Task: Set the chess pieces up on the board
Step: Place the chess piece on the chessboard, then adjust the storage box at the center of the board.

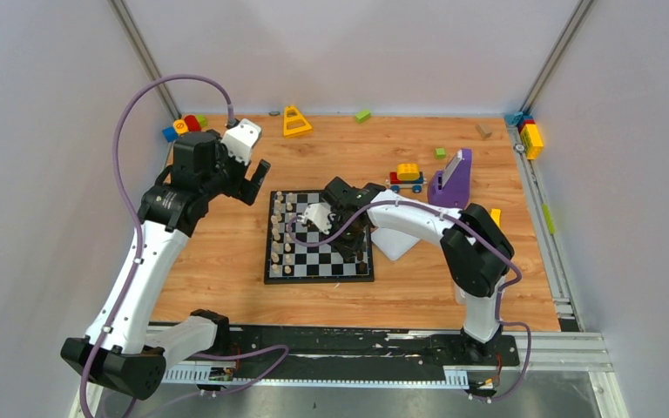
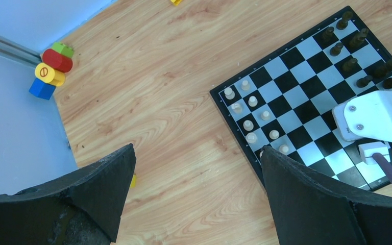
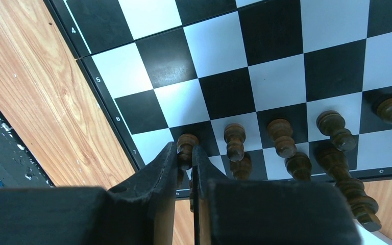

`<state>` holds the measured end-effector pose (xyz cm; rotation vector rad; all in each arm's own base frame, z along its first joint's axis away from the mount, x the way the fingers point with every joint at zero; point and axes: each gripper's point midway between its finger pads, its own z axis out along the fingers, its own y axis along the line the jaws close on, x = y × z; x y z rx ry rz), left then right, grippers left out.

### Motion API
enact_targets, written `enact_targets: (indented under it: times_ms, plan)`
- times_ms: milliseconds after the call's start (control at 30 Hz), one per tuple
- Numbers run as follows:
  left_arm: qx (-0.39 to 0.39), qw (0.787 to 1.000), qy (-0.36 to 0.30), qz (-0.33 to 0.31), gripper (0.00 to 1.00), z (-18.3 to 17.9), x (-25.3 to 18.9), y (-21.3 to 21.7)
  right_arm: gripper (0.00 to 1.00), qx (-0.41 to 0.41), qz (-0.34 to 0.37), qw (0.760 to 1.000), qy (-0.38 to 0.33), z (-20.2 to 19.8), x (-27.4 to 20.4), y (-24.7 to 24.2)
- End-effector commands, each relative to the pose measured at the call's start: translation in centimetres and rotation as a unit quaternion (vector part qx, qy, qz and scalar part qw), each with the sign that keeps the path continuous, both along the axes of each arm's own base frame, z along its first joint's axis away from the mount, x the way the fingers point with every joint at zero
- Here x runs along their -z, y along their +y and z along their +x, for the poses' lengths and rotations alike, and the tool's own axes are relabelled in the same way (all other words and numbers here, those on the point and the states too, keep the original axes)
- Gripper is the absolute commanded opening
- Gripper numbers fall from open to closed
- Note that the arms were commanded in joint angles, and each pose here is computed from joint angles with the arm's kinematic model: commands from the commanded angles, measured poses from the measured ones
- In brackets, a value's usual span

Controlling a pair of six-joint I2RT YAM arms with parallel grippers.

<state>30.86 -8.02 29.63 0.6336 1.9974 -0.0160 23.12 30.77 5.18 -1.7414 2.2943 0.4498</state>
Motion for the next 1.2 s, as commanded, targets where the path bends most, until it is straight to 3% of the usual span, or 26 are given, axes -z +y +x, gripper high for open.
enact_targets:
  times_ms: [0,133,367,733,967,1167]
  plan:
    - [-0.004,1.0,-0.025,-0.017,1.0,0.2,-1.3,0.0,0.04,-0.004,-0.001,1.0,-0.012,0.2,0.3,0.3]
    - [-0.003,1.0,-0.025,-0.017,1.0,0.1,-1.3,0.0,0.11,-0.004,-0.004,1.0,-0.009,0.0,0.6,0.2]
    - [-0.003,1.0,-0.026,-0.015,1.0,0.1,-1.2,0.0,0.36,-0.003,0.003,1.0,-0.014,0.1,0.0,0.4]
    - [0.001,1.0,-0.023,-0.014,1.0,0.2,-1.3,-0.1,0.45,0.018,0.106,0.993,-0.053,1.2,-9.8,0.5]
    - [0.069,0.997,-0.006,-0.03,1.0,-0.4,-0.5,-2.3,0.47,0.136,0.135,0.977,-0.097,2.8,-14.5,-9.3]
    - [0.139,0.988,0.02,-0.059,1.0,-1.5,0.6,-4.8,0.5,0.287,0.108,0.942,-0.137,3.1,-13.7,-21.6]
